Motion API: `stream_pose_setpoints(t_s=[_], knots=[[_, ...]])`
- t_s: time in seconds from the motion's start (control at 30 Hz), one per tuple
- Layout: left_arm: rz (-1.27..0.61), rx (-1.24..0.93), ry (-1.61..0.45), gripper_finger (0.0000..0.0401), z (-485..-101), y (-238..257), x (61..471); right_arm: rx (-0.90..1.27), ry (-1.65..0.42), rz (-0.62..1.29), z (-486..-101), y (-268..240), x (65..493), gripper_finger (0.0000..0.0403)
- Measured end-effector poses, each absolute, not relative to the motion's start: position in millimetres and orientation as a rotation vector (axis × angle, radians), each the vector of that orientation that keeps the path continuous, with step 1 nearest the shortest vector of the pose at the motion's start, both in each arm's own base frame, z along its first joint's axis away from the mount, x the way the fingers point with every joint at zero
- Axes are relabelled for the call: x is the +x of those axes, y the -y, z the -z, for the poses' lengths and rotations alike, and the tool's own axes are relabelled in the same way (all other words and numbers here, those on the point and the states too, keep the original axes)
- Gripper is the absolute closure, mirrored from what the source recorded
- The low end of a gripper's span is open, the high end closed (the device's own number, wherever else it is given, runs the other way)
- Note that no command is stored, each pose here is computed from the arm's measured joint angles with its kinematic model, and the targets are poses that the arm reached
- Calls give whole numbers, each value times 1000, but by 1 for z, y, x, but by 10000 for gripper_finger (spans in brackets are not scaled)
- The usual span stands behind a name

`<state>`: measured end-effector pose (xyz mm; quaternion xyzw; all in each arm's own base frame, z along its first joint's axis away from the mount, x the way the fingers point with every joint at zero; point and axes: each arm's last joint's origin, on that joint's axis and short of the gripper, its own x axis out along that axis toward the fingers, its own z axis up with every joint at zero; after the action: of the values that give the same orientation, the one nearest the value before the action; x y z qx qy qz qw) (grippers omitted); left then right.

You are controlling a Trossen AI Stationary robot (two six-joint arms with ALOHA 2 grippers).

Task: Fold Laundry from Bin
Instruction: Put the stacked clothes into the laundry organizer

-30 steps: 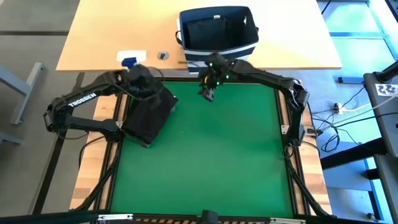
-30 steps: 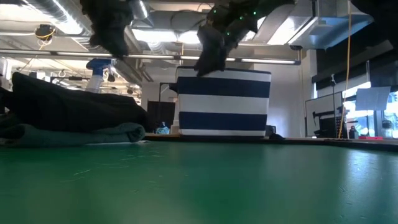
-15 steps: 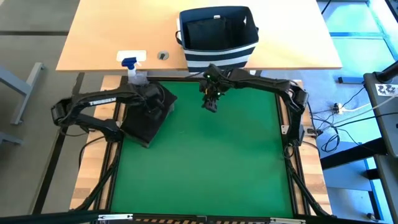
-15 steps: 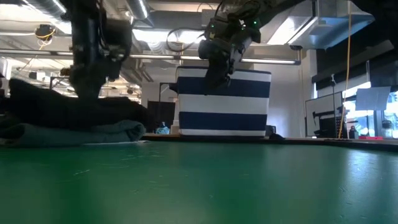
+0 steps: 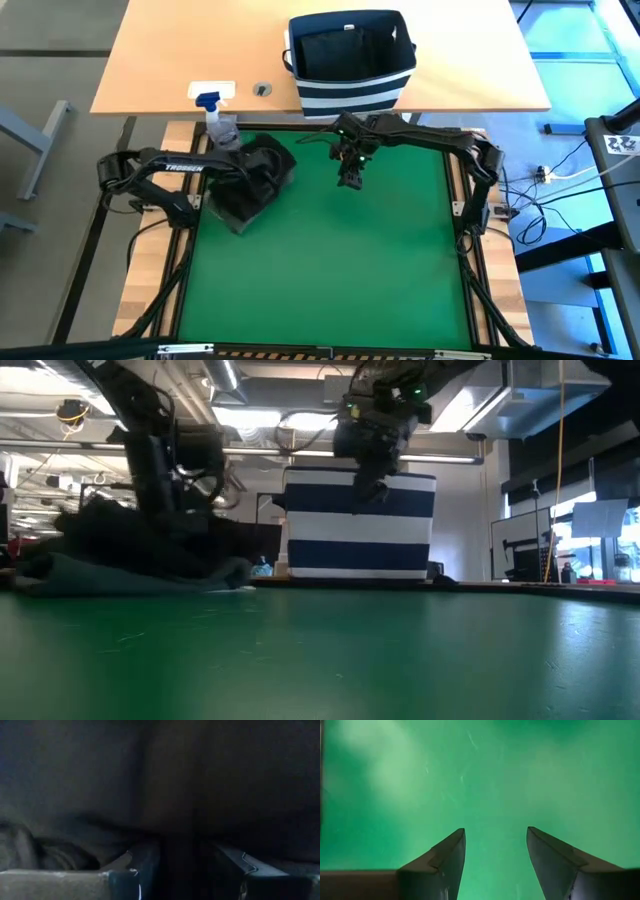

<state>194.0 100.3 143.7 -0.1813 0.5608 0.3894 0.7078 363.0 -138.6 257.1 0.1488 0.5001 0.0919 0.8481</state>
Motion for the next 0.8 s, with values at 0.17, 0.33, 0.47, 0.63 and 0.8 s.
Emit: stream_pose_setpoints(t_s=[0.17,0.33,0.47,0.63,0.8], knots=[[-545,-310,-1118,256,-149,-84,222,297,-1077,-135,-244,128,334,215],[-282,-127,-962,256,-156,-66,245,342,-1042,-86,-225,115,303,228],[-170,-13,-869,256,-162,-57,255,447,-996,-75,-208,107,288,228],[-226,-75,-830,256,-193,-52,263,607,-984,-1,-198,107,289,228],[-297,-135,-848,256,-240,-50,264,744,-933,23,-202,108,294,216]])
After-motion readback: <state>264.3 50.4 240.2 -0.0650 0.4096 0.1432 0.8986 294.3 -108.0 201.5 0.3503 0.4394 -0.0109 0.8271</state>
